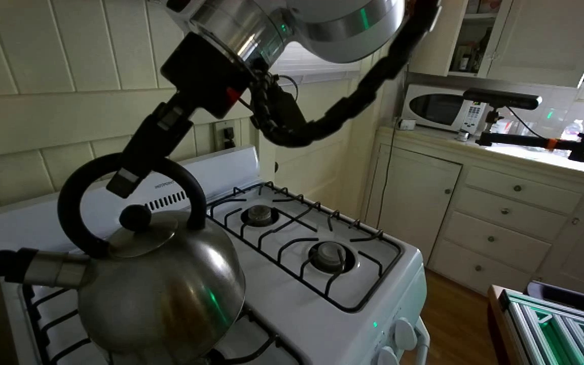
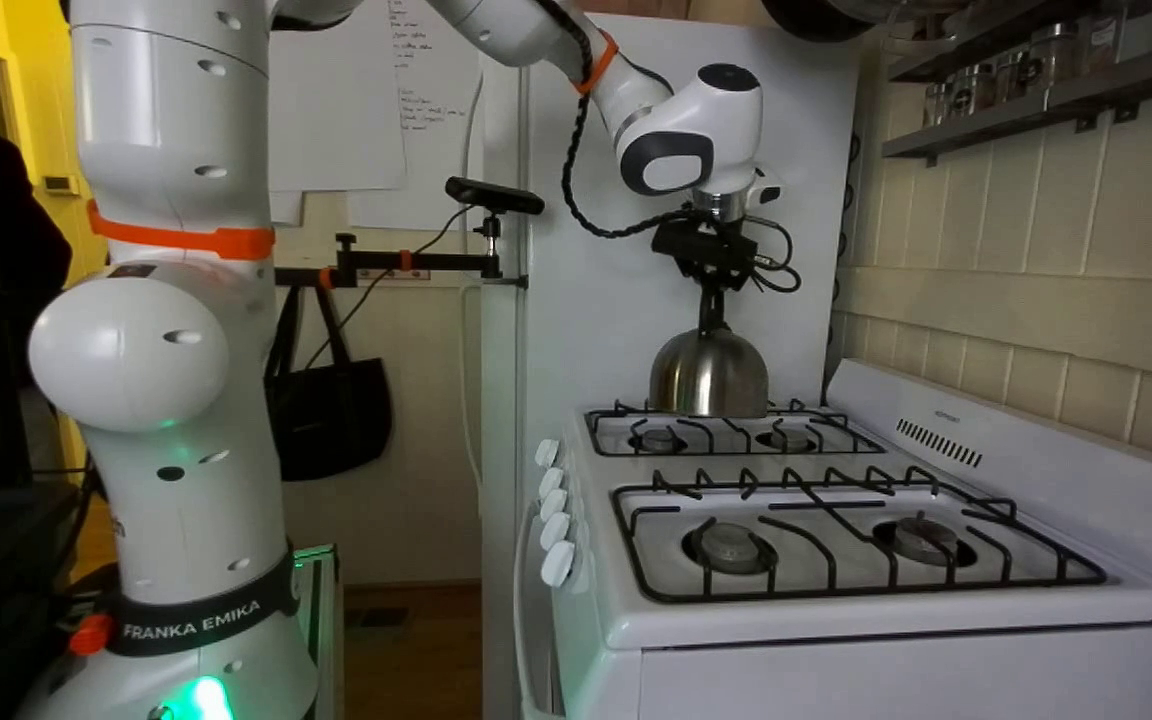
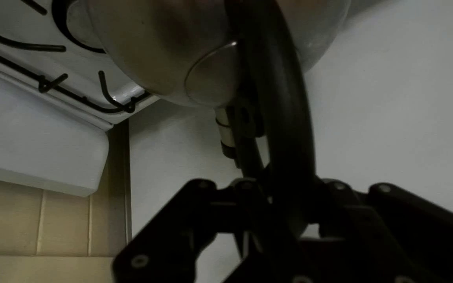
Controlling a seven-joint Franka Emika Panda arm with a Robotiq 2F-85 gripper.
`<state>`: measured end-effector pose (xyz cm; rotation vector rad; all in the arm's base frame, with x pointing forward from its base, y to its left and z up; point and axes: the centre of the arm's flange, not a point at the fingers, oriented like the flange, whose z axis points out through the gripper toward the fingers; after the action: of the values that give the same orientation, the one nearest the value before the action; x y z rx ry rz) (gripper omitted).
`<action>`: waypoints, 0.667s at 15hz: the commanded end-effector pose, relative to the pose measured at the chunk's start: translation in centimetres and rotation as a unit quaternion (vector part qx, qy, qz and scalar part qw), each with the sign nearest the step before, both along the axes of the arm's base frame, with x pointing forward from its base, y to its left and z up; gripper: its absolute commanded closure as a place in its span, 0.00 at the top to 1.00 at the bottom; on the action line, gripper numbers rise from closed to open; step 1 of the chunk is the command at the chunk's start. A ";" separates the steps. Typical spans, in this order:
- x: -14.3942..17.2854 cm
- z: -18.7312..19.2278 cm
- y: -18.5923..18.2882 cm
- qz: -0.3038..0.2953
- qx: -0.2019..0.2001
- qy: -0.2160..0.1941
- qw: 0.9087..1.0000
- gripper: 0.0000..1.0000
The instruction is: Move the kettle to the bottom right corner of the stove
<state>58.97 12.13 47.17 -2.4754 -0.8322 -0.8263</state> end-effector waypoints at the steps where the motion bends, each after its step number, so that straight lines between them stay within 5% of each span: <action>1: -2.6 1.3 0.2 0.021 0.008 0.000 1.000 0.02; 10: -4.4 0.5 1.2 0.049 0.015 0.022 0.998 0.02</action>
<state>56.20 13.20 46.88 -2.4402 -0.9011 -0.7444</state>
